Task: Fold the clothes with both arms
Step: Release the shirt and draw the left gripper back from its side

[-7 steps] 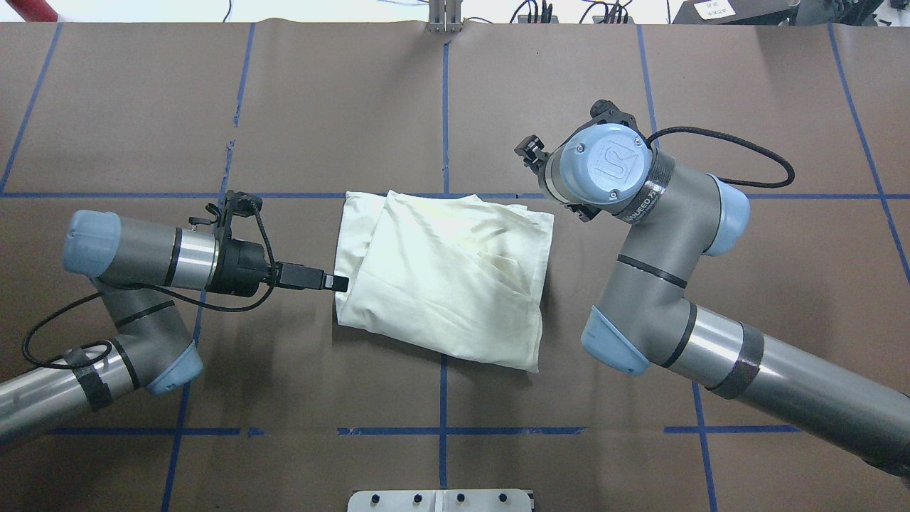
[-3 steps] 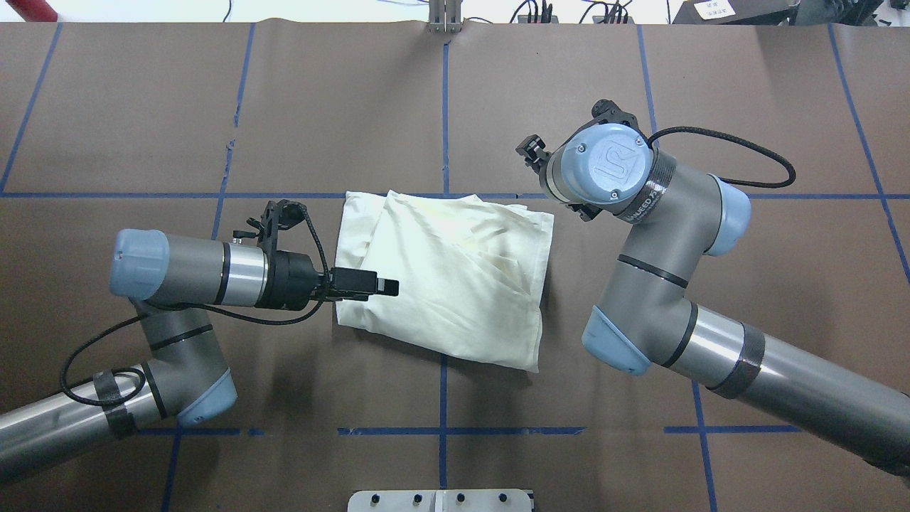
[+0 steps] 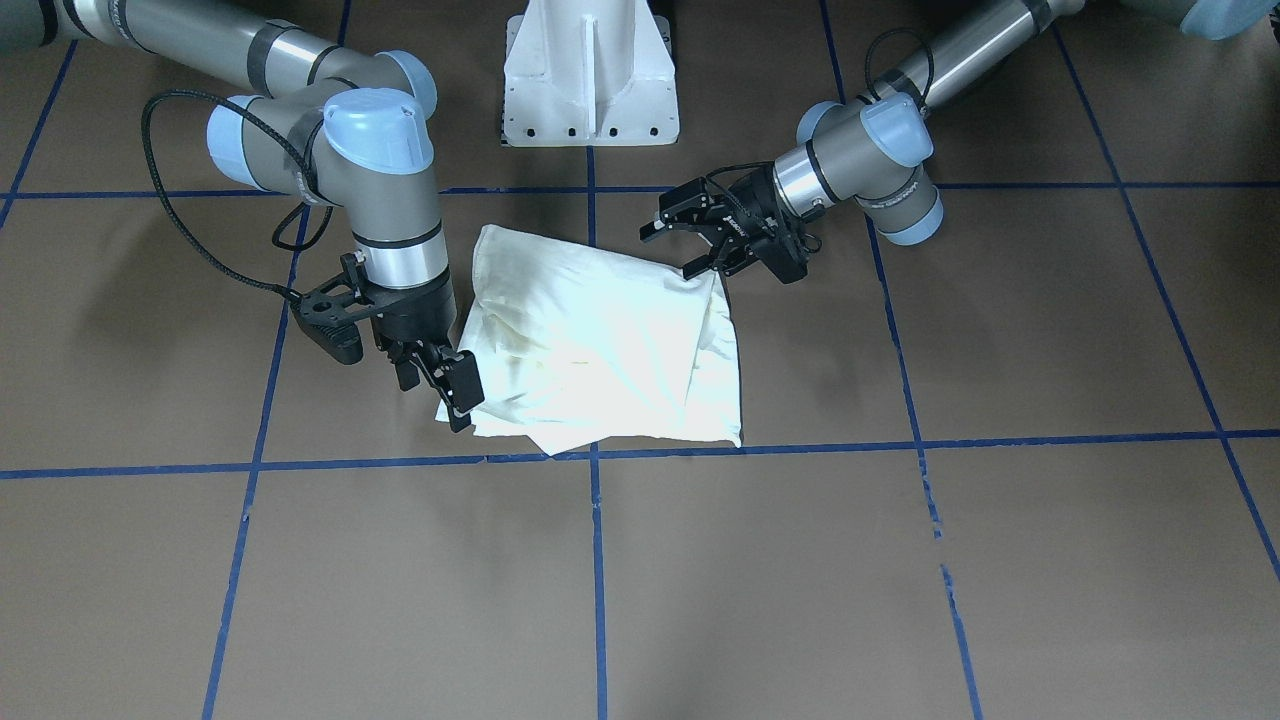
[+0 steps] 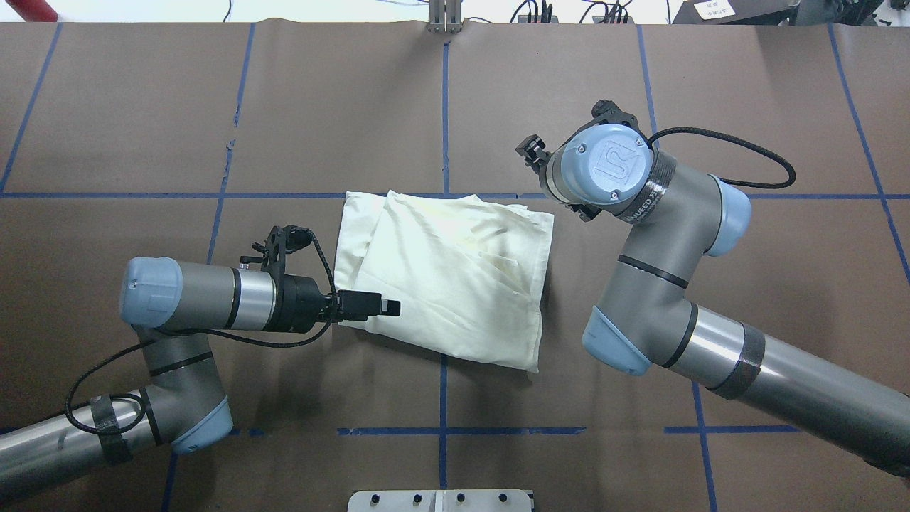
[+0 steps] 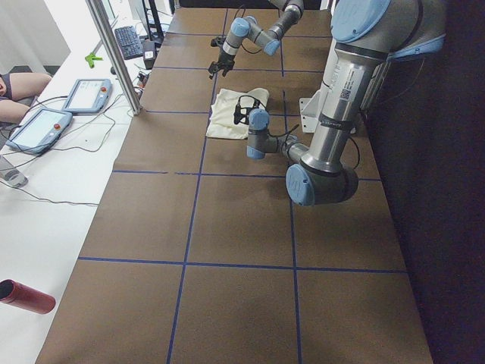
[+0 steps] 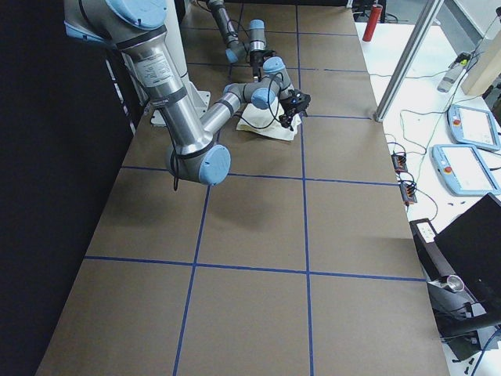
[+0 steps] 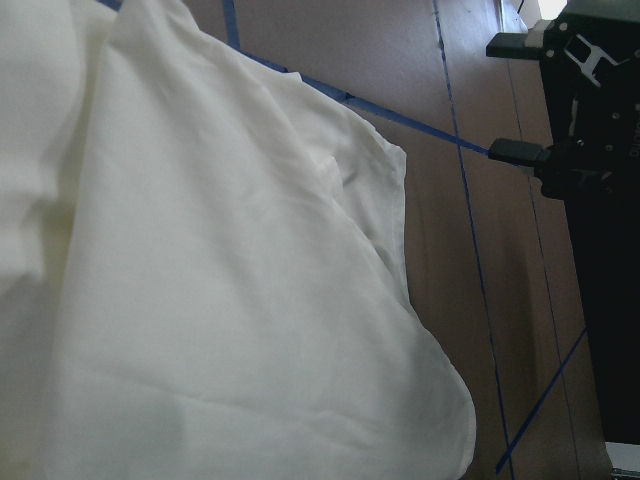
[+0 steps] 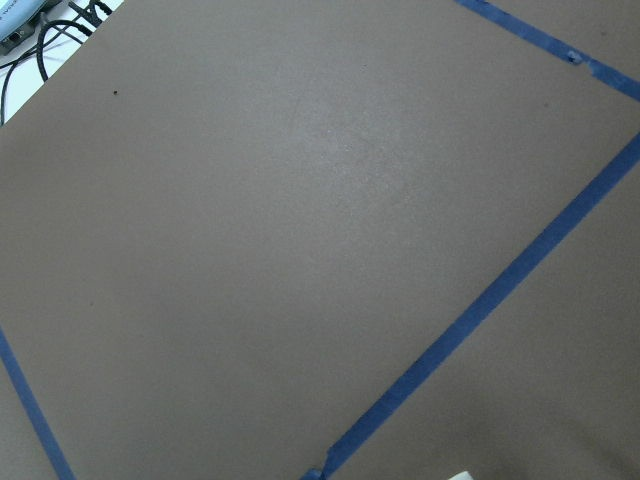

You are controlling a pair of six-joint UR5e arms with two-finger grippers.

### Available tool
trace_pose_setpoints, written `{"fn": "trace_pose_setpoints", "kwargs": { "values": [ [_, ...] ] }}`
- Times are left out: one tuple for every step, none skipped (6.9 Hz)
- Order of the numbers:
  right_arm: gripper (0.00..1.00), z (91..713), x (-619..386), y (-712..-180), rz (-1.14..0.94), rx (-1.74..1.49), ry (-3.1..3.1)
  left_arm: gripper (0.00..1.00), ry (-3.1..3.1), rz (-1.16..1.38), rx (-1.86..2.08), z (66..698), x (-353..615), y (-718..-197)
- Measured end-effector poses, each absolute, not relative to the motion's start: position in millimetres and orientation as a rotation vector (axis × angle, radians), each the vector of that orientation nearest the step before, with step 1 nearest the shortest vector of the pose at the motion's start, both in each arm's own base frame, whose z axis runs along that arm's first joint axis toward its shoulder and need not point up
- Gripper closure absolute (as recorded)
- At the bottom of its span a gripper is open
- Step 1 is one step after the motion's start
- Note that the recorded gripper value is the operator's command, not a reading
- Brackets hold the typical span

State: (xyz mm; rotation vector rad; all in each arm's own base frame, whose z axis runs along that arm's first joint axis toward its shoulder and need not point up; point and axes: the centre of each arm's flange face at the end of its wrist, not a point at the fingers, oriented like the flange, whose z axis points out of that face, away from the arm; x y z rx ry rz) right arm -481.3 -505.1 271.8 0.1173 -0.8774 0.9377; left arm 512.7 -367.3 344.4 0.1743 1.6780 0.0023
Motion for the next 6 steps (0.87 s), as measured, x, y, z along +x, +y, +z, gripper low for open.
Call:
{"fn": "trace_pose_setpoints", "kwargs": {
  "values": [
    [0.00,272,-481,-505,0.937,0.118,-0.878,0.00,1.666,-0.002,0.174,350,513,-366],
    [0.00,272,-481,-505,0.936,0.118,-0.878,0.00,1.655,-0.005,0.173,356,513,-365],
    [0.00,272,-482,-505,0.935,0.118,-0.877,0.00,1.643,-0.013,0.175,362,514,-365],
    [0.00,272,-482,-505,0.934,0.117,-0.877,0.00,1.632,-0.022,0.183,366,513,-366],
    [0.00,273,-481,-505,0.934,0.117,-0.875,0.00,1.624,-0.022,0.191,368,513,-366],
    [0.00,273,-481,-505,0.935,0.117,-0.875,0.00,1.620,-0.020,0.196,369,513,-366]
  ]
}}
